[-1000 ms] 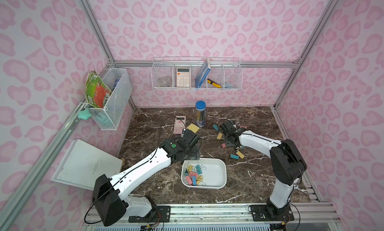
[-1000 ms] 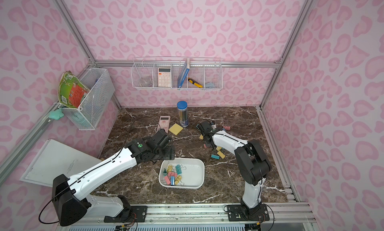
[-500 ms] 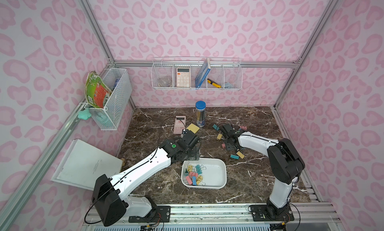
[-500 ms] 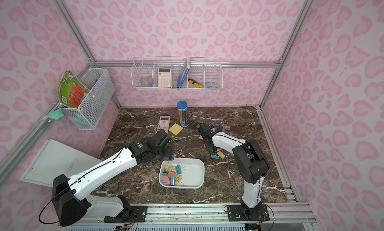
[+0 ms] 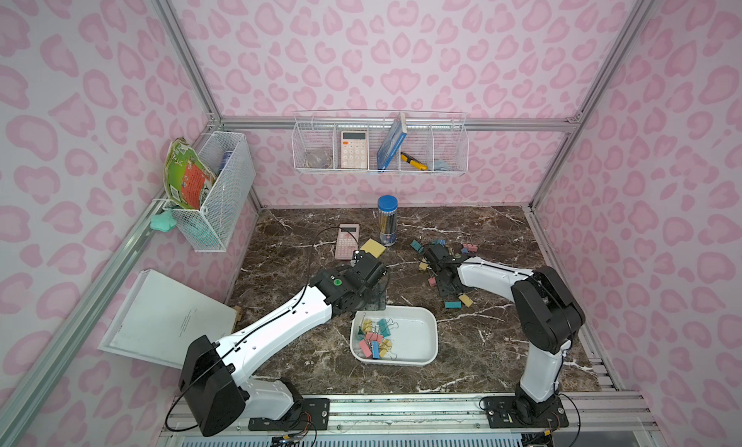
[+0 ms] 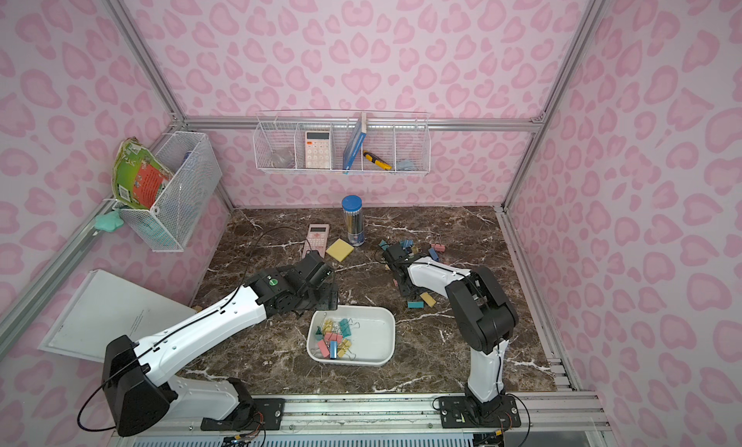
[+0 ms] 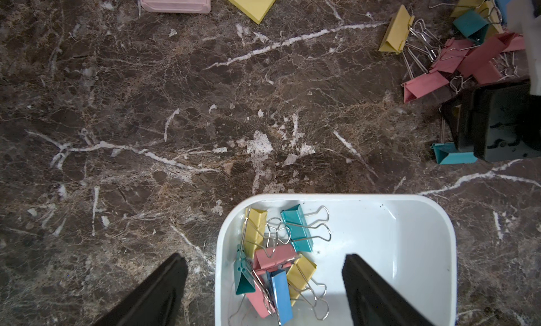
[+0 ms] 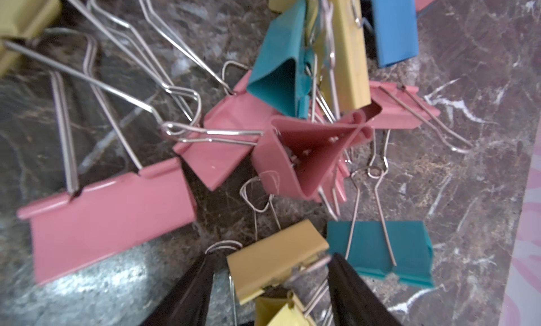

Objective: Put the binder clips in the storage box
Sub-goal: Pick up the binder clip at the center of the board, then place the binder clip in the storage box, then pick up the binder clip at the center of the board.

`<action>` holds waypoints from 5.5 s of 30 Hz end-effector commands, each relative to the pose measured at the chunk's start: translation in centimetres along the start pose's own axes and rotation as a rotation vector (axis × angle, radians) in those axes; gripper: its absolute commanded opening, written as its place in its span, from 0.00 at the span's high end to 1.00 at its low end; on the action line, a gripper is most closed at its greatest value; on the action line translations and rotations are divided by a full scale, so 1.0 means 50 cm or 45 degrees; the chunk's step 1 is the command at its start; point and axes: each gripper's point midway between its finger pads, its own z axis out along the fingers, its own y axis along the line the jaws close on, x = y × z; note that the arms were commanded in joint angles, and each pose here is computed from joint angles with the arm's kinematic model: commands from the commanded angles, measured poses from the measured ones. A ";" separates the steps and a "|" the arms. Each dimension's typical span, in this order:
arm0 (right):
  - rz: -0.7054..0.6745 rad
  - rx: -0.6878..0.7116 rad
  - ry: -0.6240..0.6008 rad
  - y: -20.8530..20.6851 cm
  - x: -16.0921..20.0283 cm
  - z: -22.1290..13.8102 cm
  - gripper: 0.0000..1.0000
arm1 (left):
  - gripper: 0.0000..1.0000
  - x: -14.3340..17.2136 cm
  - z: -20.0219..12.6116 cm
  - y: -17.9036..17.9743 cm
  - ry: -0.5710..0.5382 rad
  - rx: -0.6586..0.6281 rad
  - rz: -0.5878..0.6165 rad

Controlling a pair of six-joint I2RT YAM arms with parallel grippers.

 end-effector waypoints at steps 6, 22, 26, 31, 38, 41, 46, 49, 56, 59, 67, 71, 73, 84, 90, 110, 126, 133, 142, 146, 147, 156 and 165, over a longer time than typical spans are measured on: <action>0.019 -0.014 -0.019 -0.008 -0.006 -0.015 0.45 | 0.11 -0.004 -0.005 0.000 -0.011 0.004 0.000; 0.037 -0.513 -0.079 -0.002 -0.020 -0.006 0.35 | 0.11 -0.004 0.001 -0.007 0.002 0.011 -0.002; -0.018 -0.535 -0.080 0.009 -0.014 0.003 0.31 | 0.11 -0.004 0.001 -0.008 0.003 0.014 -0.004; -0.032 -0.505 -0.088 0.001 -0.020 0.005 0.25 | 0.10 -0.005 0.000 -0.010 0.004 0.019 0.002; -0.001 -0.464 -0.063 -0.005 -0.011 0.029 0.26 | 0.09 -0.008 0.001 -0.016 0.005 0.033 0.001; 0.012 -0.462 -0.066 -0.009 -0.014 0.026 0.23 | 0.09 -0.009 -0.001 -0.014 0.000 0.029 0.005; 0.032 -0.532 -0.118 -0.005 -0.028 0.001 0.21 | 0.09 -0.011 -0.001 -0.015 -0.002 0.029 0.006; 0.043 -0.540 -0.107 -0.007 -0.028 0.011 0.29 | 0.09 -0.013 -0.002 -0.017 -0.004 0.031 0.010; 0.067 -0.528 -0.077 -0.007 -0.019 0.026 0.37 | 0.09 -0.011 -0.003 -0.013 -0.006 0.024 0.010; 0.097 -0.530 -0.083 -0.011 -0.024 0.020 0.43 | 0.09 -0.014 -0.004 -0.015 -0.009 0.028 0.012; 0.229 -0.597 -0.308 -0.048 -0.081 -0.114 0.54 | 0.00 -0.033 -0.030 -0.008 -0.084 0.037 -0.008; 0.233 -0.687 -0.404 -0.020 -0.077 -0.228 0.54 | 0.00 -0.051 -0.053 0.001 -0.152 0.039 -0.029; 0.199 -0.789 -0.454 0.028 -0.061 -0.293 0.54 | 0.01 -0.064 -0.062 0.009 -0.184 0.050 -0.058; -0.173 -1.149 -0.259 0.363 0.191 -0.417 0.56 | 0.00 -0.141 -0.101 0.065 -0.362 0.256 -0.333; -0.260 -1.120 -0.211 0.419 0.218 -0.382 0.46 | 0.01 -0.135 -0.083 0.044 -0.280 0.287 -0.296; 0.562 -0.595 -0.136 -0.060 0.045 -0.147 0.24 | 0.02 -0.125 -0.052 0.020 -0.174 0.305 -0.216; 0.381 -0.488 0.038 0.050 0.088 -0.070 0.15 | 0.02 -0.121 -0.056 0.026 -0.176 0.292 -0.206; 0.375 -0.473 0.034 0.055 0.084 -0.058 0.26 | 0.02 -0.123 -0.055 0.024 -0.174 0.294 -0.202; 0.353 -0.432 -0.001 0.044 0.080 -0.059 0.44 | 0.02 -0.122 -0.057 0.028 -0.181 0.284 -0.202; 0.359 -0.428 -0.030 0.038 0.069 -0.069 0.48 | 0.02 -0.119 -0.057 0.030 -0.177 0.280 -0.202; 0.361 -0.431 -0.042 0.036 0.064 -0.074 0.49 | 0.02 -0.119 -0.059 0.030 -0.180 0.280 -0.201; 0.399 -0.589 -0.354 0.029 -0.031 -0.255 0.54 | 0.02 -0.121 -0.065 0.048 -0.208 0.236 -0.236; 0.093 -1.007 -0.582 0.202 0.071 -0.470 0.54 | 0.01 -0.145 -0.088 0.094 -0.339 0.137 -0.344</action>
